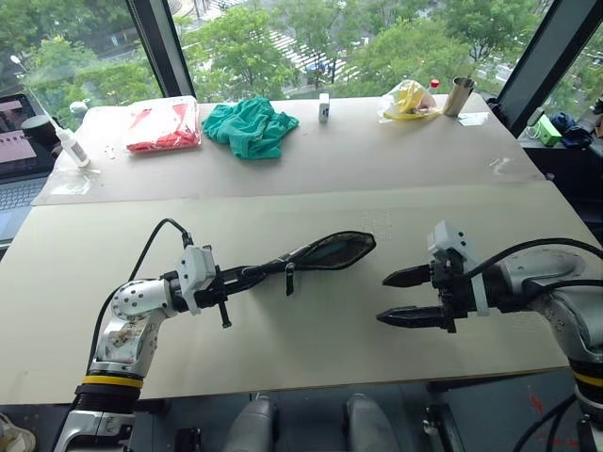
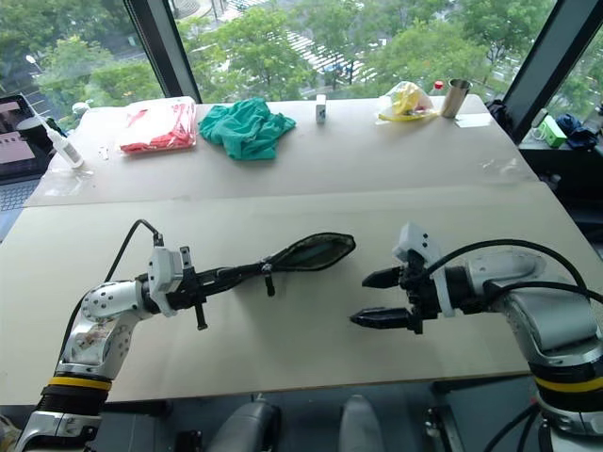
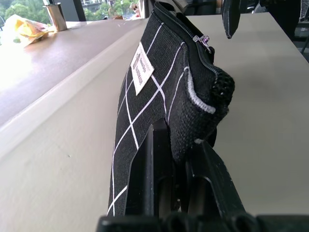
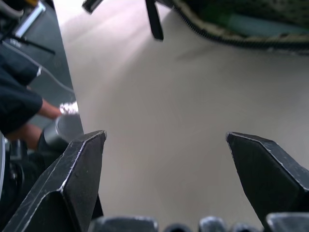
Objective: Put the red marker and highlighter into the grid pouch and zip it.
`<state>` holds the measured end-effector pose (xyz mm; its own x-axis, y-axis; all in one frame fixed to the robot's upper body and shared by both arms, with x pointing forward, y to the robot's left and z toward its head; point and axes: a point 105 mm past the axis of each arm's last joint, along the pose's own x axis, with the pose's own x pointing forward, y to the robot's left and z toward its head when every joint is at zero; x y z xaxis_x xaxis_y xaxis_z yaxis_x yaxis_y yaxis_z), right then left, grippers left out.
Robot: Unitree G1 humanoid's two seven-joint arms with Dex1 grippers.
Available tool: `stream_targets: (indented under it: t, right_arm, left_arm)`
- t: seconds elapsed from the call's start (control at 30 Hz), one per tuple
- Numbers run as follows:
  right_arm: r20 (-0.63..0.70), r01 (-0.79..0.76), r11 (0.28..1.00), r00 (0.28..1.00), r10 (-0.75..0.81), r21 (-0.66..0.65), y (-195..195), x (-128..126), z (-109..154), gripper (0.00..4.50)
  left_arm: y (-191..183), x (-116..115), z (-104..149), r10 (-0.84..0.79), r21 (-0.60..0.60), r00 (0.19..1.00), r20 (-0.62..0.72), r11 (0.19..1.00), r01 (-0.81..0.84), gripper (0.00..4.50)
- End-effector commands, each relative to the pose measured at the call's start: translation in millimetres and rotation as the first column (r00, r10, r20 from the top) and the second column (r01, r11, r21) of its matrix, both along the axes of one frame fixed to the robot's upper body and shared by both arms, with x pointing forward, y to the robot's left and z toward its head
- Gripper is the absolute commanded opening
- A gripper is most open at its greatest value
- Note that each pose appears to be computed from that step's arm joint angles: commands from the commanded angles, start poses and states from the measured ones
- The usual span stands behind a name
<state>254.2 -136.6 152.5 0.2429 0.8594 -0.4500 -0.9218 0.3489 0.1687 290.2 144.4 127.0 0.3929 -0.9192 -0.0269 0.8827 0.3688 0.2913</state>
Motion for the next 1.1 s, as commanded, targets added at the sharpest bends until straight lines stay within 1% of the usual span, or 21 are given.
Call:
stream_targets:
  t: [0.03,0.13,0.27,0.37,0.5,0.67,0.77,0.83,0.87,0.9,0.93,0.97,1.03,1.1]
  right_arm:
    - [-0.058,0.026,0.997,0.998,-0.022,0.075,28.9,-2.2,-5.6,4.41]
    - [-0.113,0.061,0.988,0.993,-0.045,0.142,56.7,4.3,-8.6,4.41]
    - [-0.167,0.088,0.979,0.984,-0.058,0.181,82.2,9.6,-7.8,4.41]
    - [-0.173,0.102,0.98,0.982,-0.072,0.172,101.4,16.5,-6.5,4.41]
    - [-0.164,0.115,0.974,0.983,-0.083,0.193,123.2,25.4,4.1,4.41]
    - [-0.136,0.111,0.971,0.987,-0.083,0.213,139.6,32.8,15.9,4.41]
    - [-0.123,0.092,0.974,0.99,-0.068,0.206,139.8,31.5,17.6,4.41]
    - [-0.119,0.093,0.977,0.99,-0.071,0.193,135.9,32.0,16.8,3.88]
    - [-0.115,0.094,0.978,0.991,-0.073,0.186,133.6,32.5,16.4,3.7]
    - [-0.112,0.095,0.978,0.991,-0.075,0.184,131.3,32.9,16.7,3.26]
    - [-0.11,0.094,0.978,0.991,-0.075,0.184,129.7,33.1,17.3,3.07]
    - [-0.105,0.091,0.979,0.992,-0.073,0.184,128.7,33.1,18.2,2.65]
    - [-0.096,0.087,0.979,0.993,-0.071,0.182,127.8,33.3,19.2,2.04]
    - [-0.09,0.082,0.98,0.994,-0.067,0.179,127.4,33.0,19.3,1.24]
  left_arm:
    - [-0.5,2.3,9.6,-0.006,-0.017,0.999,0.031,1.0,0.006,0.0]
    - [-1.1,4.1,9.6,-0.009,-0.017,0.999,0.034,1.0,0.009,0.0]
    - [-1.8,4.7,8.8,-0.012,-0.019,0.999,0.035,1.0,0.013,0.0]
    - [-2.0,4.6,7.1,-0.012,-0.019,0.999,0.033,1.0,0.013,0.0]
    - [-3.8,4.9,6.9,-0.015,-0.02,0.999,0.033,1.0,0.015,0.0]
    - [-6.9,6.4,7.0,-0.02,-0.02,0.999,0.034,1.0,0.021,0.0]
    - [-7.7,7.8,8.0,-0.021,-0.022,0.999,0.037,1.0,0.022,0.0]
    - [-7.7,8.4,8.2,-0.02,-0.02,0.999,0.038,1.0,0.021,0.0]
    - [-7.7,8.7,8.2,-0.02,-0.019,0.999,0.039,1.0,0.02,0.0]
    - [-7.7,8.9,8.4,-0.018,-0.019,0.999,0.04,1.0,0.019,0.0]
    - [-7.8,9.1,8.6,-0.018,-0.019,0.999,0.041,1.0,0.018,0.0]
    - [-7.8,9.2,8.9,-0.017,-0.019,0.999,0.042,1.0,0.018,0.0]
    - [-7.7,9.4,9.4,-0.016,-0.019,0.999,0.044,1.0,0.017,0.0]
    - [-7.9,9.5,9.6,-0.016,-0.018,0.999,0.046,1.0,0.016,0.0]
